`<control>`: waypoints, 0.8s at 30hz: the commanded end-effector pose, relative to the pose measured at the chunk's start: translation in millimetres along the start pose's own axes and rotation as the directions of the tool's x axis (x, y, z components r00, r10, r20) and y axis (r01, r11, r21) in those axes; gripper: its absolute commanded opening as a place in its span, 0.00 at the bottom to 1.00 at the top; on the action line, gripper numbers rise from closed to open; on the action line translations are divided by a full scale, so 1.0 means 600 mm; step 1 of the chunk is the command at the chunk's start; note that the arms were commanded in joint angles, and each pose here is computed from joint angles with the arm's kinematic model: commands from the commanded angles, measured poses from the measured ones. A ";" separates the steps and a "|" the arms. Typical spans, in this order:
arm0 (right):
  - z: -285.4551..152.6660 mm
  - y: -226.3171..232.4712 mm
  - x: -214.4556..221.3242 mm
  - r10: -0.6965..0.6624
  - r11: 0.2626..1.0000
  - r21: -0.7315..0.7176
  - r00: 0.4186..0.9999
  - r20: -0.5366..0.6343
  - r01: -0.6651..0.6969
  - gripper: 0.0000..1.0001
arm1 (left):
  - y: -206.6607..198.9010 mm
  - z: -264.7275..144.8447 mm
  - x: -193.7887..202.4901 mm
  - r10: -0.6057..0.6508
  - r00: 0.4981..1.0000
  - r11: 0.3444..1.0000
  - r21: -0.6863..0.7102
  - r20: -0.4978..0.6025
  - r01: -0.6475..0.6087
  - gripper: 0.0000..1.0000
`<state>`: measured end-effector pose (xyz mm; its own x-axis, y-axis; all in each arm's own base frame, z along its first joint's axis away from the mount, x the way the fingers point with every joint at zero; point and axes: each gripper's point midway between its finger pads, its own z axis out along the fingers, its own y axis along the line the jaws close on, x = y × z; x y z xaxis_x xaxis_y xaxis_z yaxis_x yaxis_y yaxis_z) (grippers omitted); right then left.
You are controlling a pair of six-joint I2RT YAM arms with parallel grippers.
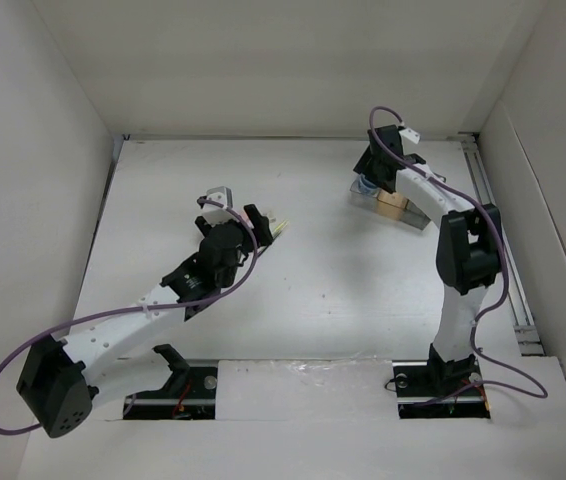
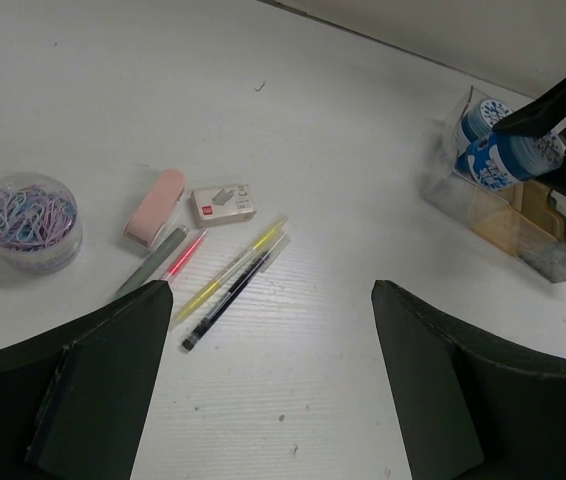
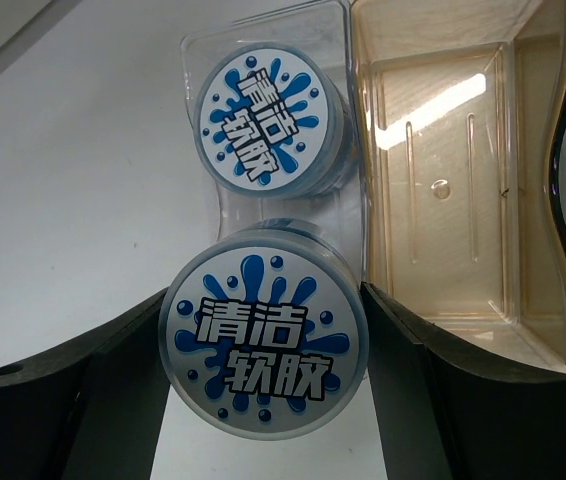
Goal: Sort the stationery into containers
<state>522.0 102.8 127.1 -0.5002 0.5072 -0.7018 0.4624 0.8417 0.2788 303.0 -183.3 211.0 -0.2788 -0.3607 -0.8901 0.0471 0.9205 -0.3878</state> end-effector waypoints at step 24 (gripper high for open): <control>-0.218 0.160 -0.008 0.010 0.951 -0.307 0.987 0.158 0.039 0.08 | 0.047 -0.007 -0.025 -0.059 0.994 0.987 -0.141 0.090 0.071 0.66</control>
<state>484.8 182.0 216.1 -0.4155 0.4631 -0.7828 0.2716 0.8846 0.3791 302.8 -167.5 208.8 -0.2489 -0.3879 -0.8875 -0.0309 0.9190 -0.3930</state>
